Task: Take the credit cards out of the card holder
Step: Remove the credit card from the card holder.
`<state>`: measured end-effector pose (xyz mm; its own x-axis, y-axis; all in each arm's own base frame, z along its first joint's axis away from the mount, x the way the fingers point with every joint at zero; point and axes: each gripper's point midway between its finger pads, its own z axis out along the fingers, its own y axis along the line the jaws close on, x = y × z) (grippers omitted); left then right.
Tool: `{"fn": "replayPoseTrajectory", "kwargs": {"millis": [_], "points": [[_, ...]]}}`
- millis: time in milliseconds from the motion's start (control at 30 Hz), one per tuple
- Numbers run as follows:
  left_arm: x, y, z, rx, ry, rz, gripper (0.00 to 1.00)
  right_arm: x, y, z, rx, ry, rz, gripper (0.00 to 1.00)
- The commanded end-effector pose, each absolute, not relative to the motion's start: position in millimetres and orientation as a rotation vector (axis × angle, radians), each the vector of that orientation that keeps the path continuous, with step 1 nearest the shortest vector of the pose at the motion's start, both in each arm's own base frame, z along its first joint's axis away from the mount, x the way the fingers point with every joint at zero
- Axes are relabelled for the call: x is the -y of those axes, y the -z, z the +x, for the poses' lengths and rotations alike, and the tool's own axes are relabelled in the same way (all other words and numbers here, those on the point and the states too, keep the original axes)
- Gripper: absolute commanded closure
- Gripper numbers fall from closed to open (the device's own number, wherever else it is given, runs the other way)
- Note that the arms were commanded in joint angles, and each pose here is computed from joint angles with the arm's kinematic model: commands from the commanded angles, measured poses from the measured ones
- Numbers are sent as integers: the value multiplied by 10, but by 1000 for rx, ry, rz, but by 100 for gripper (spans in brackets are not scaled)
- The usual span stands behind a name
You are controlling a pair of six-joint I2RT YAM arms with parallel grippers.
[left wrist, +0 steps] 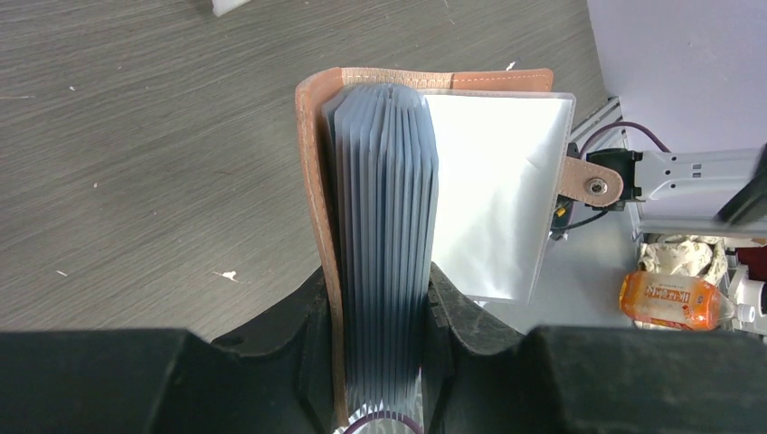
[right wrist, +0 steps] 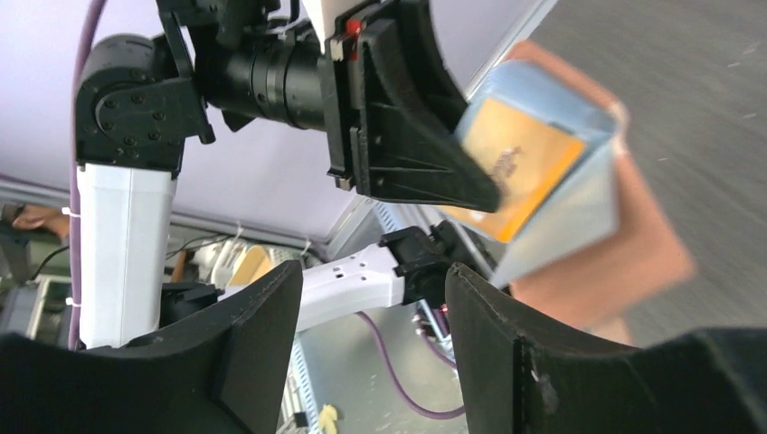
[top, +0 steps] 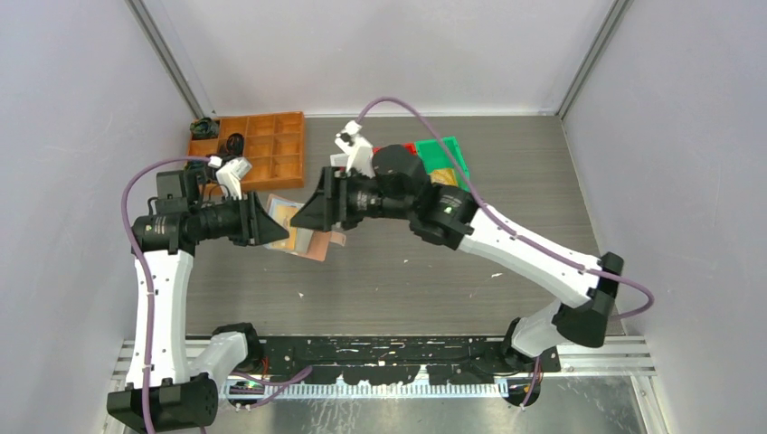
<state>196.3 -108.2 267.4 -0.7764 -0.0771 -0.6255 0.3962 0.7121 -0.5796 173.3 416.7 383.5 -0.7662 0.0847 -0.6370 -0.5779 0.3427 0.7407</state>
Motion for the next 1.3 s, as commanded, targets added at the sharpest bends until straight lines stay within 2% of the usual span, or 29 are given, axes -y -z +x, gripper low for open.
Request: {"fn": "replayPoseTrajectory", "kwargs": {"millis": [0, 267, 433, 533, 700, 767, 1133, 1267], "points": [[1107, -2888, 2003, -2159, 939, 336, 100, -4552, -3969, 1565, -1966, -1634, -466, 36], [1211, -3032, 1897, -2097, 1017, 393, 100, -4707, -3470, 1688, -2065, -1626, -398, 37], [1356, -3224, 1748, -2014, 1155, 459, 93, -4502, -3209, 1685, -2090, -1627, -349, 37], [1443, -3354, 1648, -1974, 1273, 468, 90, -4400, -3275, 1670, -2029, -1707, -328, 37], [1549, -3547, 1532, -1917, 1493, 467, 75, -4338, -3403, 1660, -1950, -1851, -314, 37], [1571, -3606, 1512, -1900, 1570, 456, 74, -4345, -3496, 1630, -1908, -1912, -333, 38], [1607, -3789, 1356, -1855, 1628, 463, 74, -4258, -3787, 1734, -1829, -1957, -331, 45], [1616, -3814, 1293, -1855, 1636, 459, 81, -4184, -3862, 1850, -1801, -1939, -306, 49]]}}
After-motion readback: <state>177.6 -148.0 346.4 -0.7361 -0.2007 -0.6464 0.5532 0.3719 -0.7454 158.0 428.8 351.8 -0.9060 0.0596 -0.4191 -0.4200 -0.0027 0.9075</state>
